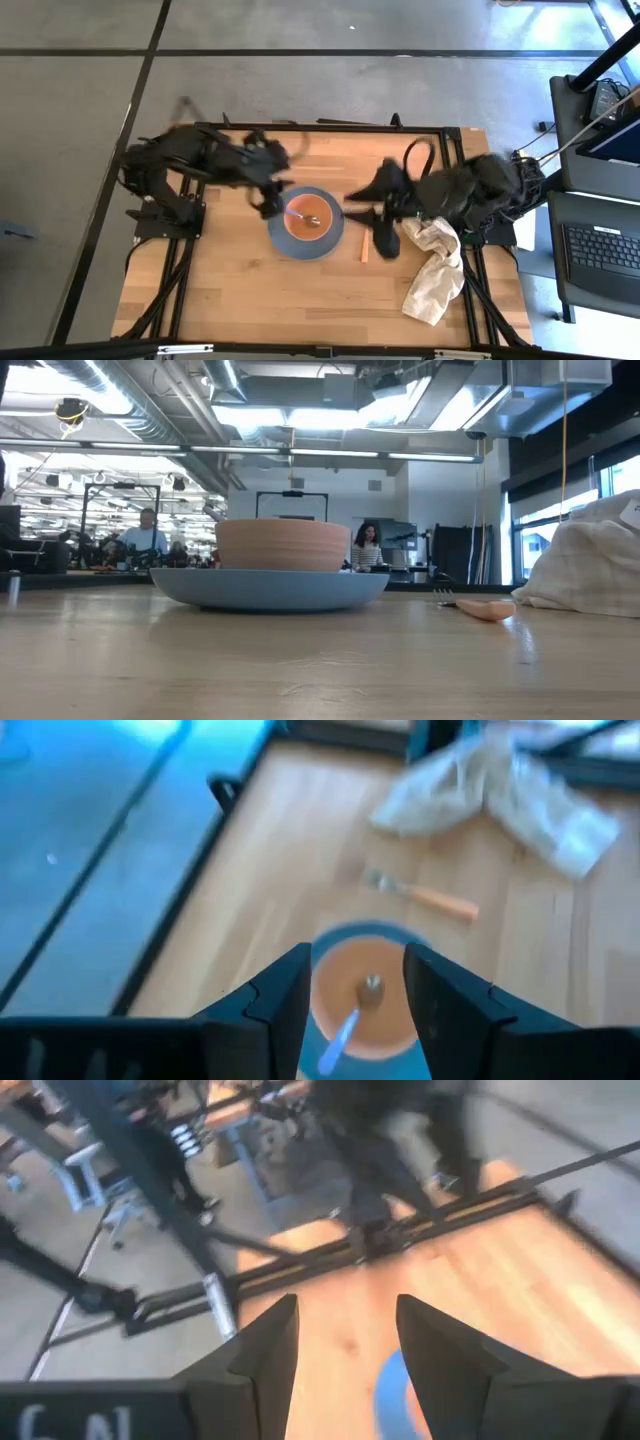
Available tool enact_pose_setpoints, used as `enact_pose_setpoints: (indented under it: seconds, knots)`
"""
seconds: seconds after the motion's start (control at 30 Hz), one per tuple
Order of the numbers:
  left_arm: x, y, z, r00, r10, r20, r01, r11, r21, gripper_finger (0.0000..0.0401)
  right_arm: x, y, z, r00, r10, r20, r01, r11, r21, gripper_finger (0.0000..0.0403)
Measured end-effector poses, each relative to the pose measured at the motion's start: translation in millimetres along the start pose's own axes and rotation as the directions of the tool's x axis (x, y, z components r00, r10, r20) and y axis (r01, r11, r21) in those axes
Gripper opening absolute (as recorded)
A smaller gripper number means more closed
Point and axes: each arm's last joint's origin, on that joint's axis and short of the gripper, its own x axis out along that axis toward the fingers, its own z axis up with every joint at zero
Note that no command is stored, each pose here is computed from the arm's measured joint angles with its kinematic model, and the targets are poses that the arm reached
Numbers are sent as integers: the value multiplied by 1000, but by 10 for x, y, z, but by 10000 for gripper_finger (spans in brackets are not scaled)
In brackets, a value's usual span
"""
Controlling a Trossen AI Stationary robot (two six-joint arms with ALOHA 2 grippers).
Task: Set table place
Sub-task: Return to Home Position
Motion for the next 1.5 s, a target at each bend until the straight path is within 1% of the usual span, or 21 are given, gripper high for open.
enact_pose_setpoints:
  seconds: [0.13,0.23,0.3,0.37,0.47,0.57,0.63,0.7,0.8,0.9,0.97,1.03,1.07,1.2,1.23,1.3,1.37,1.43,1.5]
  knots:
    - [-479,258,-73,987,57,151,-48,997,-64,154,-115,-236,142,998,-43,34,43,999,6,172]
    - [-788,542,-170,963,132,235,-101,985,-140,154,-158,-426,235,998,-55,39,55,998,2,172]
    - [-974,728,-253,947,164,275,-114,975,-190,154,-243,-574,319,995,-78,68,78,997,0,172]
    - [-1145,904,-358,936,188,298,-121,965,-231,154,-367,-735,407,987,-117,111,117,993,5,172]
    - [-1306,1097,-504,917,247,314,-161,948,-275,154,-500,-949,502,972,-179,154,180,984,8,172]
    - [-1353,1194,-623,909,291,300,-198,931,-306,156,-496,-1125,553,965,-217,151,215,976,27,172]
    - [-1359,1237,-690,906,314,284,-220,922,-318,158,-478,-1232,584,970,-202,138,198,979,40,172]
    - [-1387,1273,-742,906,319,280,-220,917,-332,159,-496,-1321,641,976,-156,155,151,987,45,172]
    - [-1554,1357,-875,890,332,312,-213,908,-360,156,-662,-1430,754,966,-91,240,100,995,-24,172]
    - [-1830,1470,-1128,854,360,376,-197,892,-407,153,-920,-1513,813,945,-78,317,106,992,-72,172]
    - [-1932,1518,-1299,844,362,397,-161,875,-457,152,-974,-1551,799,942,-98,321,124,991,-60,172]
    - [-1893,1521,-1401,851,361,382,-147,861,-486,153,-896,-1583,769,946,-108,304,121,992,-25,172]
    - [-1817,1503,-1414,858,361,365,-154,859,-489,155,-807,-1606,758,948,-110,299,119,993,-13,172]
    - [-1511,1436,-1454,851,383,359,-169,847,-504,158,-368,-1751,726,941,-94,324,113,993,-40,172]
    - [-1448,1422,-1471,847,382,371,-160,847,-507,158,-294,-1790,731,933,-67,355,90,995,-49,172]
    - [-1354,1400,-1514,836,368,408,-126,852,-509,158,-208,-1873,732,913,22,407,4,998,-63,172]
    - [-1290,1390,-1586,821,358,445,-88,849,-521,155,-129,-1993,668,914,104,393,-94,995,-46,172]
    - [-1250,1389,-1693,815,341,469,-56,851,-522,153,-34,-2103,546,923,135,361,-142,990,-6,172]
    - [-1232,1403,-1848,810,338,479,-21,834,-552,152,11,-2155,436,912,140,385,-159,987,18,172]
